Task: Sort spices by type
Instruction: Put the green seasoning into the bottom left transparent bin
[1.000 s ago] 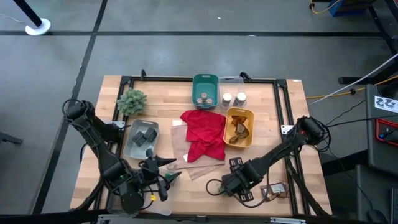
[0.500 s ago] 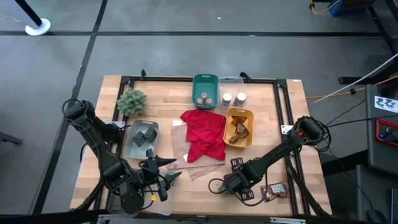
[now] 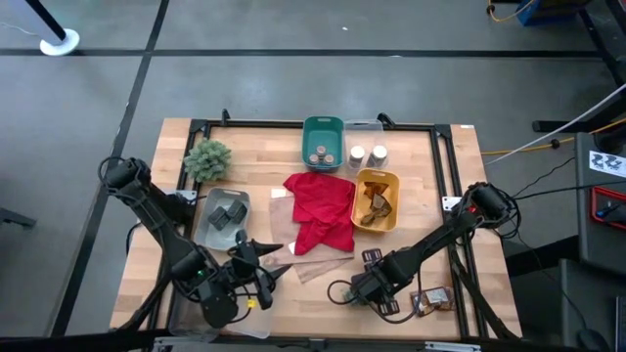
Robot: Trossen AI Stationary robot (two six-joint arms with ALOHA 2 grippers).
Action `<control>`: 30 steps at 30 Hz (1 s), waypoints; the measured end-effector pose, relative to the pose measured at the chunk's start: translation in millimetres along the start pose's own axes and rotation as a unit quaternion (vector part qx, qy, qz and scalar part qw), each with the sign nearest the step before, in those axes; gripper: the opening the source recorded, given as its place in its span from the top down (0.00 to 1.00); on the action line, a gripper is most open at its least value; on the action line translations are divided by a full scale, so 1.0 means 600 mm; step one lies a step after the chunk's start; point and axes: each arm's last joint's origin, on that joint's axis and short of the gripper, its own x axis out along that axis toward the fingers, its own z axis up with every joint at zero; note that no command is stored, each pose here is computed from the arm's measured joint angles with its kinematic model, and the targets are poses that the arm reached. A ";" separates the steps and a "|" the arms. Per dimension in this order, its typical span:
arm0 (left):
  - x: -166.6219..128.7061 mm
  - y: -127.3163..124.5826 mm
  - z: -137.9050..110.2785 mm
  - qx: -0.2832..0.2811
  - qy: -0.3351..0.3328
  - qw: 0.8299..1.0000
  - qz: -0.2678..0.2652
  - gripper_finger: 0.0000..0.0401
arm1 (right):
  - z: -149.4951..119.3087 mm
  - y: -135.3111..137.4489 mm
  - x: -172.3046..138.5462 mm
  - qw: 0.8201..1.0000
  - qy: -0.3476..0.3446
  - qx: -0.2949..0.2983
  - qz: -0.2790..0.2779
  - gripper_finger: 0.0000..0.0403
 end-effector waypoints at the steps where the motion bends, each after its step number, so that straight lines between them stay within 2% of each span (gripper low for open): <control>1: 0.003 0.000 0.000 -0.002 0.000 1.000 0.002 0.41 | 0.000 0.001 -0.001 1.000 0.003 0.000 0.007 0.50; 6: 0.021 -0.005 -0.007 -0.005 0.013 1.000 -0.002 0.41 | 0.013 -0.002 -0.018 0.999 0.008 0.009 0.045 0.49; 15: 0.088 -0.035 -0.054 -0.006 0.048 0.999 -0.024 0.41 | 0.056 -0.029 -0.072 0.998 -0.029 0.032 0.051 0.53; 21: 0.118 -0.043 -0.081 0.002 0.066 0.997 -0.030 0.41 | 0.071 -0.049 -0.095 0.997 -0.041 0.047 0.051 0.64; 26: 0.120 -0.044 -0.082 0.002 0.068 0.997 -0.032 0.41 | 0.068 -0.054 -0.090 0.998 -0.035 0.043 0.042 0.75; 30: 0.119 -0.044 -0.082 0.011 0.068 0.997 -0.033 0.41 | 0.067 -0.053 -0.089 0.998 -0.034 0.040 0.043 0.78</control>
